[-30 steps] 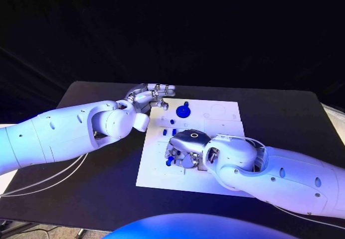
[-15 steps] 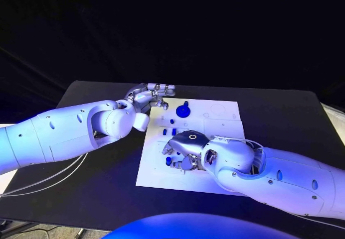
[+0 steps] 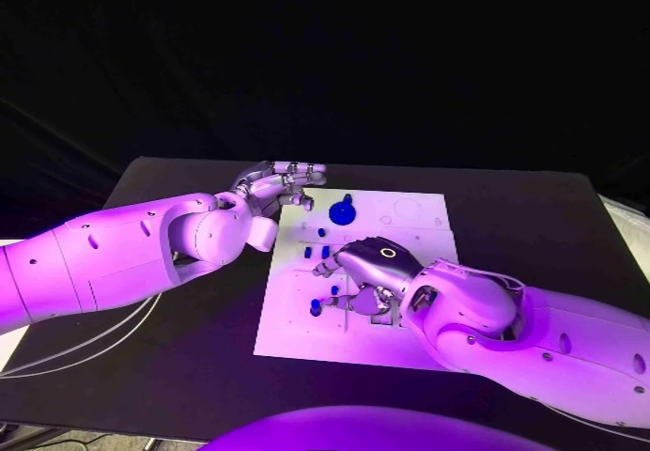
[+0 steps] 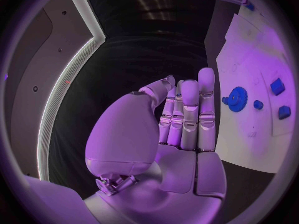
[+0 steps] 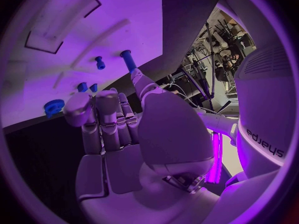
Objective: Assemble the parts on the task board
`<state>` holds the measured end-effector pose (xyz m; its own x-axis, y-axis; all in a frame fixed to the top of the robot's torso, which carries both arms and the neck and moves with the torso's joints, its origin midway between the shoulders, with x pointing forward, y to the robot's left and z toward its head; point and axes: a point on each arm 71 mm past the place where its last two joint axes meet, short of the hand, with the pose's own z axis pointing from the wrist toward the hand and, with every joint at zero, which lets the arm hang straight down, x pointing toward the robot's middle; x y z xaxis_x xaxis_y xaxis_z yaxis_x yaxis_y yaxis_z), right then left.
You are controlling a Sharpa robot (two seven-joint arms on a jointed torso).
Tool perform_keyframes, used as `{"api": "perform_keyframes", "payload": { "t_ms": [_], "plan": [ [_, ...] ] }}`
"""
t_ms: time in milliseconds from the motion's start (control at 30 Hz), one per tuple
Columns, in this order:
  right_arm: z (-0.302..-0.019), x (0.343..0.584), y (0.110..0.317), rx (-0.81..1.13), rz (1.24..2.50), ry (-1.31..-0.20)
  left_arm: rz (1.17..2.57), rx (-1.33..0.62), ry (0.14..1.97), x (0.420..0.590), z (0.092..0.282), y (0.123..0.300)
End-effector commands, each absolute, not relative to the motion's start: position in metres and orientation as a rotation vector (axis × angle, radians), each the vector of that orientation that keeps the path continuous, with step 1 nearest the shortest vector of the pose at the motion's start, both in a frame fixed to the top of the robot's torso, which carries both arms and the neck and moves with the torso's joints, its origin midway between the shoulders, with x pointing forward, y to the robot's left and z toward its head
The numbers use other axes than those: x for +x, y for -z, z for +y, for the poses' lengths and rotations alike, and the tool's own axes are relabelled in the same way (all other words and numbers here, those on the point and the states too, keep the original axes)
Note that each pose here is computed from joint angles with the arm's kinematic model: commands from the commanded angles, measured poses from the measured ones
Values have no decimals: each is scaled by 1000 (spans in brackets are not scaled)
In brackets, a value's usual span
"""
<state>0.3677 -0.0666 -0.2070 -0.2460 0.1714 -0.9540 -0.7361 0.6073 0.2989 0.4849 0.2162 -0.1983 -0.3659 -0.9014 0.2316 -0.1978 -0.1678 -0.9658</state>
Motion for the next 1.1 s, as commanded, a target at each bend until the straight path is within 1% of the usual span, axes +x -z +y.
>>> {"api": "perform_keyframes", "payload": {
  "t_ms": [33,100,233,367,400,533,667,767,1100],
  "plan": [
    [-82,371,194,-354,1579,-974,1534,-1272,1607,484,215,198],
    [-99,375,190,-293,1630,-951,1534,-1273,1606,484,215,198],
    [-141,383,187,-150,1753,-859,1533,-1273,1605,484,216,198],
    [-182,386,189,-19,1829,-739,1533,-1273,1607,483,216,197],
    [-193,386,190,10,1850,-693,1533,-1272,1608,482,215,197],
    [-219,383,195,54,1889,-560,1535,-1272,1610,482,215,197],
    [-232,379,200,70,1918,-467,1536,-1272,1611,482,215,197],
    [-234,376,206,70,1943,-427,1536,-1272,1610,482,215,197],
    [-223,371,220,38,1987,-399,1538,-1275,1608,481,216,199]
  ]
}}
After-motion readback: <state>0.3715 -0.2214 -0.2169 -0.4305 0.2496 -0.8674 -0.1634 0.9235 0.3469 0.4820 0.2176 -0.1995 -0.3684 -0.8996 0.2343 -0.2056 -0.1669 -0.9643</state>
